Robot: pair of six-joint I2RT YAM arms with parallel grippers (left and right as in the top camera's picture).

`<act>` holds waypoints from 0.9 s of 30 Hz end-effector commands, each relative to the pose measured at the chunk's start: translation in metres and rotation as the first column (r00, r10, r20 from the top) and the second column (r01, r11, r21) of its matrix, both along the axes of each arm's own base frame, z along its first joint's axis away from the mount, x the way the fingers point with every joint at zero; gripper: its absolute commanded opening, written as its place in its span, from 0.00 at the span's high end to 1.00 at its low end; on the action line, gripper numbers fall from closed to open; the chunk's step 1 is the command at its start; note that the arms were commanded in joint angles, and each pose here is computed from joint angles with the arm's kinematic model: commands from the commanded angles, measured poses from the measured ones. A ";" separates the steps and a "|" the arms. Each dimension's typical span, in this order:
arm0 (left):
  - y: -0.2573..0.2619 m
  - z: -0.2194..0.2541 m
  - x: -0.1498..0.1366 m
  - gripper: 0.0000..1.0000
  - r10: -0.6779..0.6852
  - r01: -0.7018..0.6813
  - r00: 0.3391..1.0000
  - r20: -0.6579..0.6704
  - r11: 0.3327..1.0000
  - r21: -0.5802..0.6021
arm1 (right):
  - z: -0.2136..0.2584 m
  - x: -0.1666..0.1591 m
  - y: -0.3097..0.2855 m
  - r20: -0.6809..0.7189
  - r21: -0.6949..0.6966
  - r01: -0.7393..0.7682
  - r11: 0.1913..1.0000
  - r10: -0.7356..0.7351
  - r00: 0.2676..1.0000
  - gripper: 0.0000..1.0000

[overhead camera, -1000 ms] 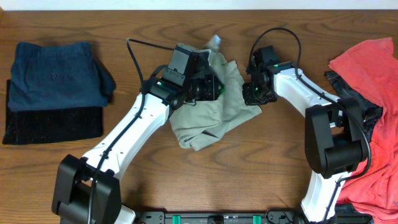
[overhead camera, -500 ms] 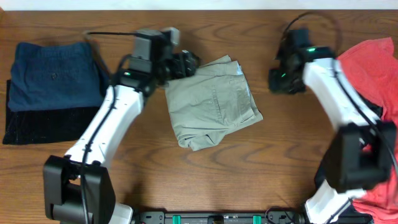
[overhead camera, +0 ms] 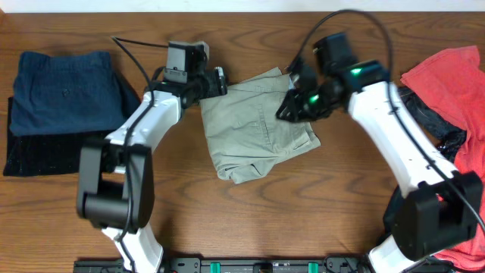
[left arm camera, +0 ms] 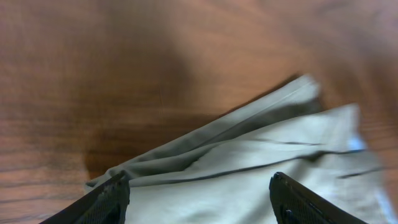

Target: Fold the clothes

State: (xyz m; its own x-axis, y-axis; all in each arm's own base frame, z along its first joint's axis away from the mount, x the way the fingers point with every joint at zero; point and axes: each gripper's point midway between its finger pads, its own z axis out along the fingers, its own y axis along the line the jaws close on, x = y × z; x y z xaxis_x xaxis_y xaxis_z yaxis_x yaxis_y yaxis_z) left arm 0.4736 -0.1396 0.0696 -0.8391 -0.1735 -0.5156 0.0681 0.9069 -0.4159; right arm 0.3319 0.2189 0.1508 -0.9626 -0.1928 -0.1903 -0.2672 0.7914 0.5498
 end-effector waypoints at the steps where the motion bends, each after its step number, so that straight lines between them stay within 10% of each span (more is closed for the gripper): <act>1: 0.002 -0.019 0.000 0.27 -0.010 0.011 0.999 -0.036 0.999 0.033 | -0.022 -0.019 0.012 -0.067 -0.026 -0.041 0.999 0.039 0.997 0.81; 15: 0.032 -0.081 -0.112 0.39 0.036 0.062 0.847 -0.530 0.984 0.165 | -0.145 -0.044 -0.061 -0.138 -0.448 0.086 0.890 -0.164 0.977 0.81; 23: 0.027 -0.068 -0.183 0.39 0.011 0.099 0.657 -0.754 0.990 0.101 | -0.141 0.038 -0.113 0.203 -0.514 0.347 0.784 -0.282 0.938 0.64; 27: 0.027 -0.044 -0.185 0.35 -0.007 0.109 0.687 -0.727 0.990 0.093 | -0.119 0.066 -0.111 0.249 -0.440 0.393 0.807 -0.311 0.917 0.60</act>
State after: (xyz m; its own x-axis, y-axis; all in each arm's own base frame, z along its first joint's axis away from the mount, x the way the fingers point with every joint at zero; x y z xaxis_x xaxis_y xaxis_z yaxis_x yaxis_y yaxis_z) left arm 0.2875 -0.1081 0.0081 -0.9523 -0.1096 0.2847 -0.1735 0.9622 -0.2101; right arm 0.3776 0.1176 0.0177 -0.9631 0.0233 -0.2683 0.0003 0.9963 0.0855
